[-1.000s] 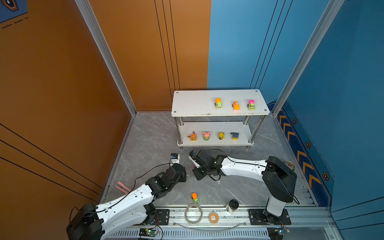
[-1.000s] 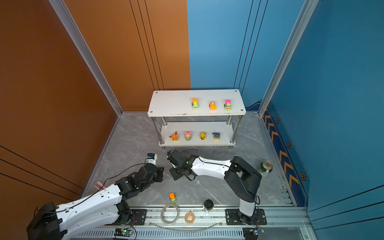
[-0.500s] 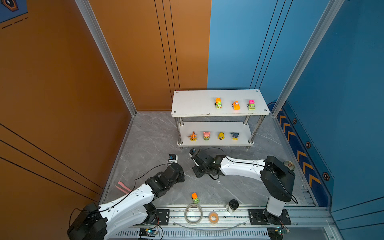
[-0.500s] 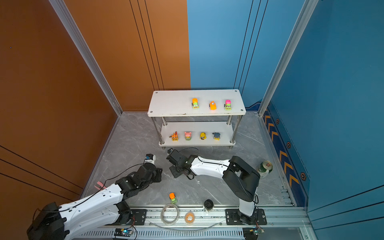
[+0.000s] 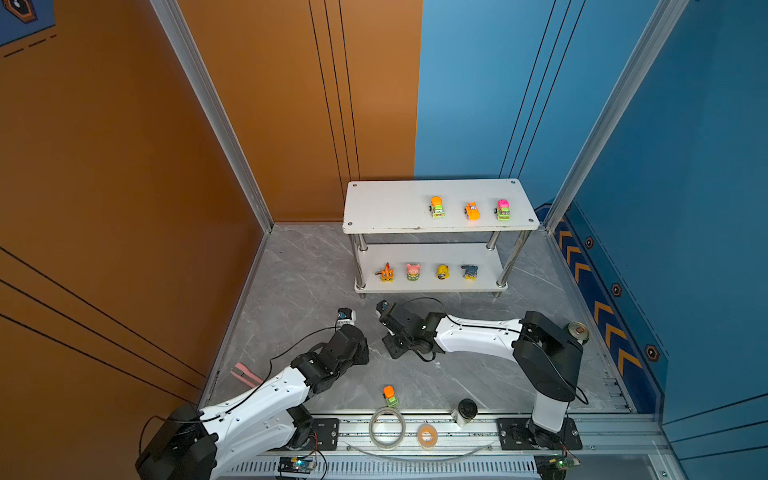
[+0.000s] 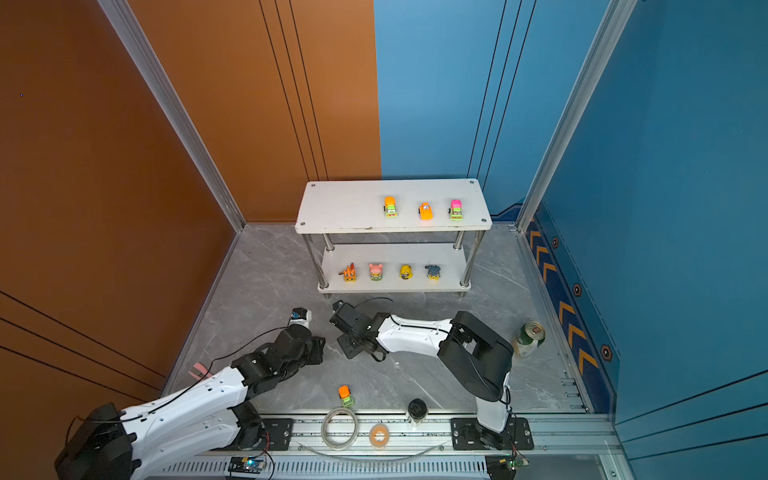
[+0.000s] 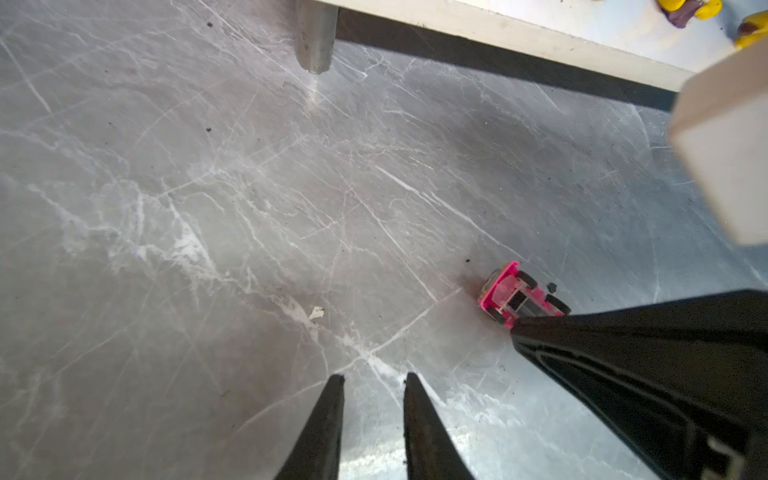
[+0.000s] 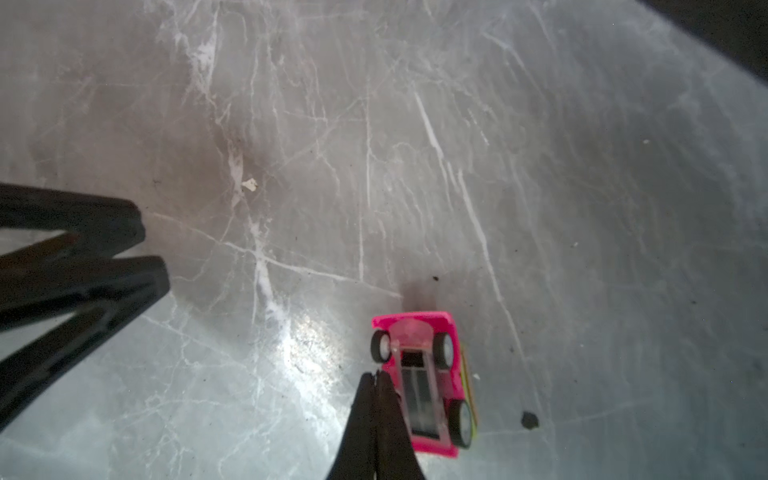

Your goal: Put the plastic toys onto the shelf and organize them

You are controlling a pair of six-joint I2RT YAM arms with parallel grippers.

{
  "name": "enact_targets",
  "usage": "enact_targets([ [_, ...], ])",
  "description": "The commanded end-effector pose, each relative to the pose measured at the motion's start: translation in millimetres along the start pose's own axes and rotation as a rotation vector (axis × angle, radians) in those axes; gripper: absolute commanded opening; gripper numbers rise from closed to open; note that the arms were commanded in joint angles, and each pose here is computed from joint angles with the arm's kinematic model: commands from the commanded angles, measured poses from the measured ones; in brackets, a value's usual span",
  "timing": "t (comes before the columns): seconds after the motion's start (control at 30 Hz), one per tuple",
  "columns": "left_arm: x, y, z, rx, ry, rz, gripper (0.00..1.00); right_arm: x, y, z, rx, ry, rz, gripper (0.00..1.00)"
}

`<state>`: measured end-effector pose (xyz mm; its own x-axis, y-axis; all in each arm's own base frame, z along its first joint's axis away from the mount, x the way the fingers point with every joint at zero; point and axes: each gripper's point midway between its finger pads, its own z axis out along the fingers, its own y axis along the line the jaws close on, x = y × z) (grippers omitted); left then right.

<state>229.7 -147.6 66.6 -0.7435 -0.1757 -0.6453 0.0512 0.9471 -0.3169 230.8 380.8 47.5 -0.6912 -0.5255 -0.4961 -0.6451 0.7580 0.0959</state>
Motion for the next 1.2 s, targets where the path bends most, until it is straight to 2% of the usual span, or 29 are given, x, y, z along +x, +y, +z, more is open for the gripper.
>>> enact_targets([
  [0.0, 3, 2, 3, 0.006, 0.008, 0.004, 0.28, 19, 5, 11, 0.018, 0.029, -0.038, 0.00],
  [0.17, 2, -3, 5, 0.018, 0.020, 0.011, 0.31, 17, 8, -2, 0.001, -0.003, -0.051, 0.00],
  [0.4, -6, -21, 11, 0.040, 0.022, 0.039, 0.34, -24, -9, -71, 0.039, -0.182, -0.048, 0.00],
  [0.5, -12, -40, 16, 0.059, 0.027, 0.080, 0.24, -28, -33, -90, 0.072, -0.219, 0.019, 0.00],
  [0.67, -14, -72, 29, 0.110, 0.048, 0.114, 0.00, -14, -61, -85, 0.087, -0.182, 0.111, 0.00],
  [0.93, -13, -95, 36, 0.174, 0.051, 0.109, 0.00, -7, -65, -72, 0.086, -0.152, 0.128, 0.00],
  [1.17, 1, -92, 41, 0.180, 0.084, 0.086, 0.00, -6, -69, -70, 0.085, -0.145, 0.133, 0.00],
])
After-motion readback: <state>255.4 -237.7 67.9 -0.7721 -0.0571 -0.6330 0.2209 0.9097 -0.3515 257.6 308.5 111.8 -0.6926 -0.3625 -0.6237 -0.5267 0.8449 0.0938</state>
